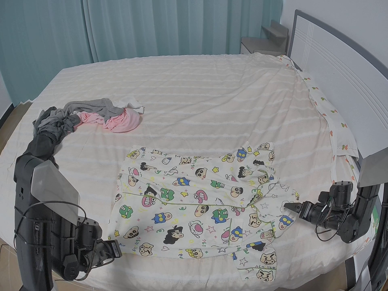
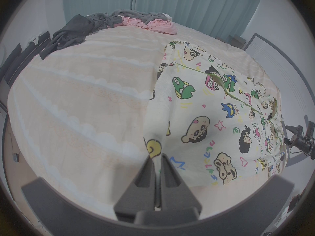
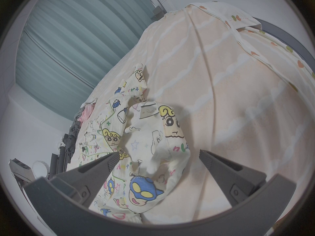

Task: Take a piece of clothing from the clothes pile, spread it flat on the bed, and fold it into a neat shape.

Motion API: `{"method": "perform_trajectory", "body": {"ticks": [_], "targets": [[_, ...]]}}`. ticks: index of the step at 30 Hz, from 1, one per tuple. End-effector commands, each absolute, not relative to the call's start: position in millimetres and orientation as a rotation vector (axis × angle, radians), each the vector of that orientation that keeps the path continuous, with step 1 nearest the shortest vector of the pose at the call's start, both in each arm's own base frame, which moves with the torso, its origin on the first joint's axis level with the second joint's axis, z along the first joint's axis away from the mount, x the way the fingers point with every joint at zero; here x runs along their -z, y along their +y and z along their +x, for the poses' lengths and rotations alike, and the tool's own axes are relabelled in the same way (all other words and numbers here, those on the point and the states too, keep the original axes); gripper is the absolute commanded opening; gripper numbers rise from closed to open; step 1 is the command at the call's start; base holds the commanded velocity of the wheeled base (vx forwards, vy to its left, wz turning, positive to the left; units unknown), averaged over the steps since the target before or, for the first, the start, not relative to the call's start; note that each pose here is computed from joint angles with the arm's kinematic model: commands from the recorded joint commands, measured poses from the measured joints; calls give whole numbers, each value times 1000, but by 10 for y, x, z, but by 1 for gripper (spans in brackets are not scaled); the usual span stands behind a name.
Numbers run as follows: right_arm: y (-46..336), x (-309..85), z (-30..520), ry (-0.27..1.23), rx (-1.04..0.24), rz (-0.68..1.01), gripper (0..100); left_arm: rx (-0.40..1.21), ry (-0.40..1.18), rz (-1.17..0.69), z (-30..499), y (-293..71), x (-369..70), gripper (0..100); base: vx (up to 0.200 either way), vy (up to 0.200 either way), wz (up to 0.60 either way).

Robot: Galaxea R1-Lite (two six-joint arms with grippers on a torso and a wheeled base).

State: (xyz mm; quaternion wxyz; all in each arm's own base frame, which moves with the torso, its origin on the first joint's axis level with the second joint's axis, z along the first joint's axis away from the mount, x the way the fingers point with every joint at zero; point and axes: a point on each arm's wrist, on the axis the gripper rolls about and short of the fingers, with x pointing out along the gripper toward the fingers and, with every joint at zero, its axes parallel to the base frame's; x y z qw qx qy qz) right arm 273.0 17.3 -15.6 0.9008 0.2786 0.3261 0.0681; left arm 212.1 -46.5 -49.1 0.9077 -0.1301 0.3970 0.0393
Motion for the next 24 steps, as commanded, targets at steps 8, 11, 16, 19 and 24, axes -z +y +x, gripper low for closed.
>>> {"method": "perform_trajectory", "body": {"ticks": [8,11,16,19,24], "targets": [[180,190,2698,698,-148,576,100,-111,782,-271,2143,-354,424,0,0,0,0],[180,194,2697,699,-150,572,100,-105,783,-275,2151,-363,434,0,0,0,0],[180,183,2694,696,-153,571,100,-92,775,-282,2160,-393,421,100,0,0,0],[180,176,2691,695,-154,571,100,-82,771,-283,2126,-398,371,100,0,0,0],[203,184,2662,708,-160,569,100,-46,730,-287,2132,-429,265,100,0,0,0]]}}
